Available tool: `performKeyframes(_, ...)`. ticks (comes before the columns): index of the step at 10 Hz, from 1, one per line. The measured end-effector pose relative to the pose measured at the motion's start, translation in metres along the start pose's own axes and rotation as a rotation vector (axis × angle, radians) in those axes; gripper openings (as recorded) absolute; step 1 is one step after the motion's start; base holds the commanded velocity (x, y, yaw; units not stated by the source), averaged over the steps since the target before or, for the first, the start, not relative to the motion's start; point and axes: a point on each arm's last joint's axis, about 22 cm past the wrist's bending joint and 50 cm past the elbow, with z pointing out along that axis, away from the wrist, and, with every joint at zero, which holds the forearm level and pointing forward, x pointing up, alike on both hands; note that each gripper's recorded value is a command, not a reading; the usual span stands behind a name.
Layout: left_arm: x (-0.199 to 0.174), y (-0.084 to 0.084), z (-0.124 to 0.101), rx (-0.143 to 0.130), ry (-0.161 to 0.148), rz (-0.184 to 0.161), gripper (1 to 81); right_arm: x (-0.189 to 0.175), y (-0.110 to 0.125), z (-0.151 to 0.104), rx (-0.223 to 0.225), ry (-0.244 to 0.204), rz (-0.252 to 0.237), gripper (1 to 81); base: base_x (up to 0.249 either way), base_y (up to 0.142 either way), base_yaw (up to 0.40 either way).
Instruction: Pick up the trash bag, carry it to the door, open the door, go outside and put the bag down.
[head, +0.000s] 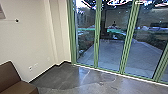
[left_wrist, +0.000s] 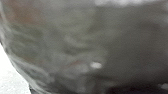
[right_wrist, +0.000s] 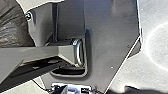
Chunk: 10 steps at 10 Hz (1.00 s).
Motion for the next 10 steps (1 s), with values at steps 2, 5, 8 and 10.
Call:
performKeyframes(2, 0.0, 0.0, 0.0, 0.0, 0.0, 0.0, 1.0, 0.0, -0.008, 0.003, 0.006, -0.001, -0.002, 81.1, 0.0, 0.0, -0.247)
performKeyframes(5, -0.002, 0.0, 0.0, 0.0, -0.004, 0.003, 1.0, 0.001, 0.003, 0.002, -0.015, 0.006, 0.002, 81.1, 0.0, 0.0, -0.248)
performKeyframes(8, -0.002, 0.0, 0.0, 0.003, -0.005, 0.013, 1.0, -0.003, 0.0, 0.003, -0.012, -0.001, 0.001, 81.1, 0.0, 0.0, -0.248)
performKeyframes(10, -0.001, -0.001, 0.0, 0.005, -0.003, 0.014, 1.0, -0.004, 0.0, 0.004, -0.013, -0.002, -0.004, 81.1, 0.0, 0.0, -0.248)
